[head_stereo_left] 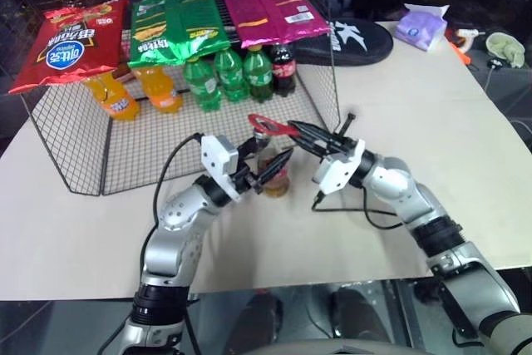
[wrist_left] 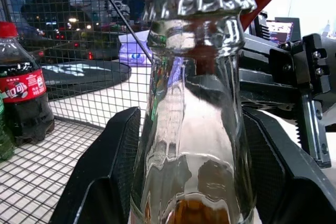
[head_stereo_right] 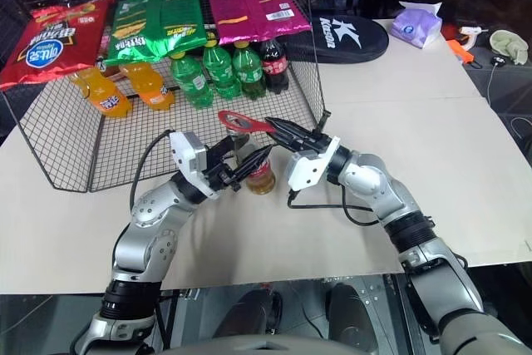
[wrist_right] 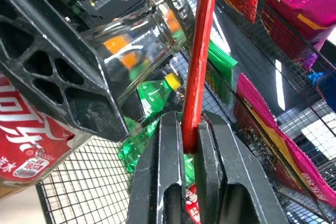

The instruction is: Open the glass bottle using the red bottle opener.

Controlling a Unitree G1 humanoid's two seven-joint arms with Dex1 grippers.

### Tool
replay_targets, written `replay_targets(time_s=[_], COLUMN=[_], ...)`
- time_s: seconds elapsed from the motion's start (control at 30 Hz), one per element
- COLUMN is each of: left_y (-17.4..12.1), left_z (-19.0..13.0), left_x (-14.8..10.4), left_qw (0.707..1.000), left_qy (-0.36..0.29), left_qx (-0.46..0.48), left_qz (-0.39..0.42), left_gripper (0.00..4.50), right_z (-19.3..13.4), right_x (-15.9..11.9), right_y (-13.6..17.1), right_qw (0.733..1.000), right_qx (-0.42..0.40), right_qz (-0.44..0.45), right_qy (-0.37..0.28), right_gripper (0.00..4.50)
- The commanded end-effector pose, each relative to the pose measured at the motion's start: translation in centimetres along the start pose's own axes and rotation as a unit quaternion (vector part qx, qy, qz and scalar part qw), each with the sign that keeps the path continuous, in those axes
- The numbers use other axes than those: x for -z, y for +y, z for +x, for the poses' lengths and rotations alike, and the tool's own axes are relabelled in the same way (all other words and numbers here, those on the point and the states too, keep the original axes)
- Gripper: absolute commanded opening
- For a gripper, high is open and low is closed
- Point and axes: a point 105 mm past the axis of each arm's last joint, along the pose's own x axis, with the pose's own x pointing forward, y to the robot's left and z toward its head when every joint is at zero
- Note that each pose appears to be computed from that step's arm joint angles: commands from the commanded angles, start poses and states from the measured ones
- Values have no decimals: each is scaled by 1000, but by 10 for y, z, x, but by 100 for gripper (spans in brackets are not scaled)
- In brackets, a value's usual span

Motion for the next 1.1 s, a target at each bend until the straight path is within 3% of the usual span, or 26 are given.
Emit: replay_targets(time_s=[0.03, 0.67, 1.1], left_y=[-7, -8, -10], left_z=[8, 10, 10], left_x=[-9, -8, -8], left_qw=[1000, 1000, 1000], left_qy=[-18, -19, -19], left_qx=[20, 18, 21], left_qz=[10, 10, 7], left_gripper=[224, 224, 224], right_z=[5, -4, 9], right_x=[-4, -4, -4], right_y=[18, 12, 18], right_qw=[999, 998, 993], right_qx=[-43, -29, -55], right_qz=[-13, -49, -100], right_qy=[-13, -24, -33], right_gripper=[0, 0, 0])
